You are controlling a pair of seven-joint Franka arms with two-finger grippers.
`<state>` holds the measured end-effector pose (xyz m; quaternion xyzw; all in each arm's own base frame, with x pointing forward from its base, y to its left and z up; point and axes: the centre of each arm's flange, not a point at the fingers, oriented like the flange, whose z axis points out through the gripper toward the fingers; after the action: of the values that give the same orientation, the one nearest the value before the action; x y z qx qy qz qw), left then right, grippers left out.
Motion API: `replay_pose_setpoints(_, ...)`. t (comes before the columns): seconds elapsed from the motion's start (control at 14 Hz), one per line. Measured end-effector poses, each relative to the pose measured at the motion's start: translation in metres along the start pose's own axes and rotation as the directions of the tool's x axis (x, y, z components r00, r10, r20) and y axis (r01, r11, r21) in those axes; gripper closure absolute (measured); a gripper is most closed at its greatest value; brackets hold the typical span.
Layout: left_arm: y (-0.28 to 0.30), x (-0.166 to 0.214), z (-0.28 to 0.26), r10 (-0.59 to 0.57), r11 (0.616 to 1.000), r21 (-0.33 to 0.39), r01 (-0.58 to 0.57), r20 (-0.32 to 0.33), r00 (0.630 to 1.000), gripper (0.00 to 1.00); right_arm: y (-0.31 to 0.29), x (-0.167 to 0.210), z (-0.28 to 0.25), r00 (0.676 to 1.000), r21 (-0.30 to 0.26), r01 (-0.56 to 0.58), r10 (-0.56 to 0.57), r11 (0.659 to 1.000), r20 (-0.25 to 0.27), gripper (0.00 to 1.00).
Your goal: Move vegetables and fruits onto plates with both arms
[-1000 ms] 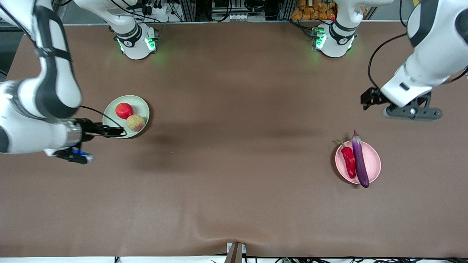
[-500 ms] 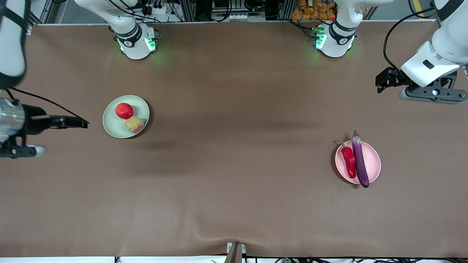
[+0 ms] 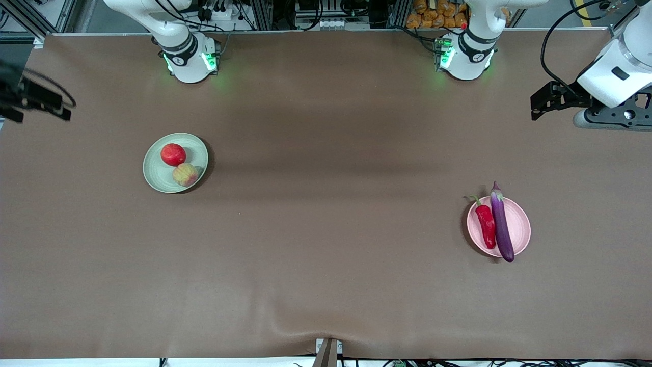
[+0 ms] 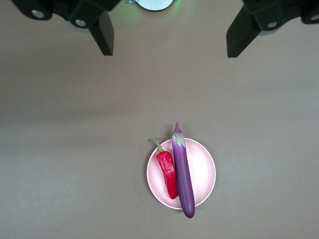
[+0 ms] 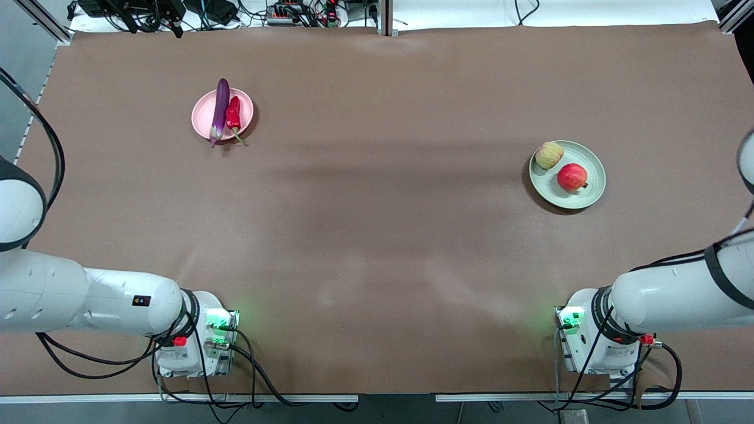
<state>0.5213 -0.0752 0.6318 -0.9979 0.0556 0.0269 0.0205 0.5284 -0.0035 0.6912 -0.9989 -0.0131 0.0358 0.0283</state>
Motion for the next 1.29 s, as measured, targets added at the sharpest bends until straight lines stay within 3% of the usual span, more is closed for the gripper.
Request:
replay_pose_setpoints(0.29,-0.002,0.001,-0.009,-0.007,1.000,0.000,0.007,-0.021,1.000,0.00,0.003,-0.012,0.019,1.000,-0.008,0.029,-0.029,1.000,-0.005,0.00)
replay_pose_setpoints(0.57,0.001,-0.001,-0.010,-0.001,1.000,0.003,0.001,-0.012,1.000,0.00,0.012,-0.006,0.023,0.994,-0.078,0.112,-0.112,0.991,0.000,0.00)
replay_pose_setpoints(0.86,0.001,-0.002,-0.011,-0.002,1.000,0.003,0.002,-0.005,1.000,0.00,0.013,-0.008,0.006,0.990,-0.088,0.133,-0.137,0.987,-0.036,0.00)
replay_pose_setpoints(1.29,0.000,-0.002,-0.015,-0.007,1.000,-0.005,0.007,-0.012,1.000,0.00,0.012,-0.010,0.005,0.989,-0.085,0.141,-0.144,0.986,-0.026,0.00)
